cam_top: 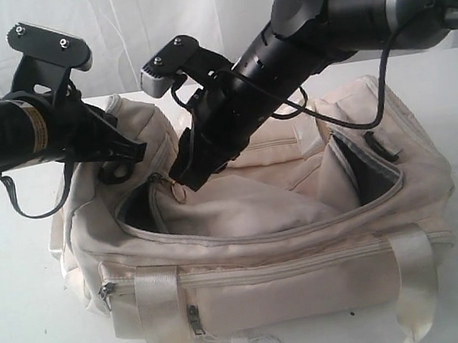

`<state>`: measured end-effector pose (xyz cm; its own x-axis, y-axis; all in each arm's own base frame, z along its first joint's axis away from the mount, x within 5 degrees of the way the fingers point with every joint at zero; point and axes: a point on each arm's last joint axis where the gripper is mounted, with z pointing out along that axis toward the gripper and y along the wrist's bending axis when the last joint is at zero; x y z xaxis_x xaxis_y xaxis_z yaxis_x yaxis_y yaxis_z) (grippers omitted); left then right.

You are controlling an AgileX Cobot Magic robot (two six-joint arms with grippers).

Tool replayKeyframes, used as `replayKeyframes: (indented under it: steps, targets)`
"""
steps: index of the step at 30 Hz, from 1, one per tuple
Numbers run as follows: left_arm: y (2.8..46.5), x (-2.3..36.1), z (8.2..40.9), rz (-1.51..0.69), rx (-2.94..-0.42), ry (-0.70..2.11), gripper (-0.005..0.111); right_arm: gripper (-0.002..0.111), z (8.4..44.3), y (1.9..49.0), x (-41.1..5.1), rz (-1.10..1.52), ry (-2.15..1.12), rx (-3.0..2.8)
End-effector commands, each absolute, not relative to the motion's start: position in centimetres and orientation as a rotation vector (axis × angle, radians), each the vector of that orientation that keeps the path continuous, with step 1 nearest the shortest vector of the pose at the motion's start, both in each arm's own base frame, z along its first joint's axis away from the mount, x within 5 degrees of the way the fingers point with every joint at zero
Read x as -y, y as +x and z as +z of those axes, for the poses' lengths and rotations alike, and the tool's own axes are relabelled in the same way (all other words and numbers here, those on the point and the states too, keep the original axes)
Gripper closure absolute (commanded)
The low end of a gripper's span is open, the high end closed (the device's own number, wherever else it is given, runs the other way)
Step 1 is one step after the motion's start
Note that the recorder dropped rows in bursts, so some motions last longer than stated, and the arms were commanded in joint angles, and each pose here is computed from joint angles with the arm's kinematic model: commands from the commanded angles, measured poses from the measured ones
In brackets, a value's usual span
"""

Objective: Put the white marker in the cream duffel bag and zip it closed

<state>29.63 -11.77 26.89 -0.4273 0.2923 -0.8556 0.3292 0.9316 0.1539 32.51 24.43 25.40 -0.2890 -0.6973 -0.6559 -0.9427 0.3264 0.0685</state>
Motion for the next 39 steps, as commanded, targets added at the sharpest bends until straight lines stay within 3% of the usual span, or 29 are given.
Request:
replayKeyframes:
  steps: [1, 5, 14, 39]
  targets:
    - [29.5, 11.6, 27.5, -0.045, -2.024, 0.433, 0.107, 0.07, 25.0, 32.3, -24.8, 0.658, -1.438, -2.096]
    - [29.5, 11.6, 27.5, -0.045, -2.024, 0.433, 0.107, 0.062, 24.7, 31.7, -25.5, 0.665, -1.47, -2.095]
    - [29.5, 11.6, 27.5, -0.043, -2.023, 0.435, 0.107, 0.062, 21.7, 32.2, -26.5, 0.601, -1.508, -2.154]
    - [29.5, 11.6, 27.5, -0.043, -2.023, 0.435, 0.107, 0.064, 20.3, 33.5, -26.4, 0.461, -1.474, -2.144]
